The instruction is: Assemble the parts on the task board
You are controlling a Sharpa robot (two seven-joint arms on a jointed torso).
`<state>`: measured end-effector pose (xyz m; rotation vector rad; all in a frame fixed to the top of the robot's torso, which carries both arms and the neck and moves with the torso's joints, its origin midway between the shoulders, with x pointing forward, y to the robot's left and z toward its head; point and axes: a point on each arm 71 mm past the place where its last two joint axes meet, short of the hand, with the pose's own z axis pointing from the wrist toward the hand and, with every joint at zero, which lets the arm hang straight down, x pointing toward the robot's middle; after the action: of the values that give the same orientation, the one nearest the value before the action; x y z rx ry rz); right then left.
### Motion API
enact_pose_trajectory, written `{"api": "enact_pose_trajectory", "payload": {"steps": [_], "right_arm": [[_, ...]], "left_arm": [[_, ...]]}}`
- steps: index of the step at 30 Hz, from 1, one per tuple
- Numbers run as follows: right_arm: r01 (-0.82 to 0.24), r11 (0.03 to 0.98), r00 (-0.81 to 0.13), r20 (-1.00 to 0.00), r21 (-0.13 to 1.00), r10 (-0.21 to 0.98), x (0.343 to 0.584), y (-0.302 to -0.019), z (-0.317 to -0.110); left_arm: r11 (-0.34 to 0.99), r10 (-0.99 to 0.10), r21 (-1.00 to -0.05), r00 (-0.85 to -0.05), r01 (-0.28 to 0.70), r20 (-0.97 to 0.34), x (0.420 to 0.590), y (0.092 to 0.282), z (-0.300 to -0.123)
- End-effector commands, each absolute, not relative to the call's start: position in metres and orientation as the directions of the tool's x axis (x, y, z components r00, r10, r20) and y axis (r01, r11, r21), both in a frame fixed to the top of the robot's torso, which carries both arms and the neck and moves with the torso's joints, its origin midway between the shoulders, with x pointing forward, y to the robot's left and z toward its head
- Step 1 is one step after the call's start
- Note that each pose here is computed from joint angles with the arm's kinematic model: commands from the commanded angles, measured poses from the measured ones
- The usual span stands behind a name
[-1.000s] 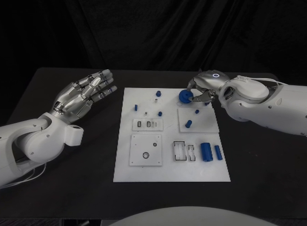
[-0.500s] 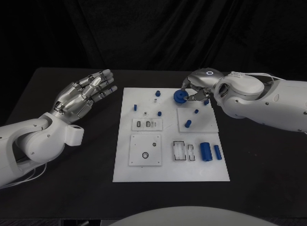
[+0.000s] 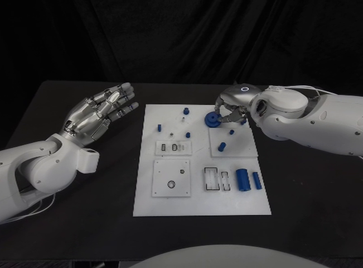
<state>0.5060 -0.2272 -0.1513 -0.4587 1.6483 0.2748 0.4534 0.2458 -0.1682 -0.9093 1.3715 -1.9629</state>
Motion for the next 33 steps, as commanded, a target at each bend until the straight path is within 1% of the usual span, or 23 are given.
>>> {"api": "enact_pose_trajectory", "payload": {"steps": [1,5,21,33], "right_arm": [[-0.435,0.895,-0.082,-0.986,-0.094,-0.143,0.507,-0.228,-0.151],[-0.441,0.893,-0.067,-0.989,-0.089,-0.131,0.506,-0.228,-0.15],[-0.452,0.888,-0.061,-0.991,-0.08,-0.121,0.505,-0.223,-0.152],[-0.459,0.885,-0.072,-0.99,-0.077,-0.124,0.508,-0.217,-0.162]], "left_arm": [[-0.325,-0.759,-0.943,-0.614,0.07,0.216,0.453,0.245,-0.168],[-0.323,-0.761,-0.944,-0.612,0.07,0.215,0.453,0.246,-0.168],[-0.321,-0.76,-0.945,-0.613,0.066,0.215,0.454,0.245,-0.169],[-0.317,-0.76,-0.946,-0.613,0.061,0.215,0.455,0.245,-0.17]]}}
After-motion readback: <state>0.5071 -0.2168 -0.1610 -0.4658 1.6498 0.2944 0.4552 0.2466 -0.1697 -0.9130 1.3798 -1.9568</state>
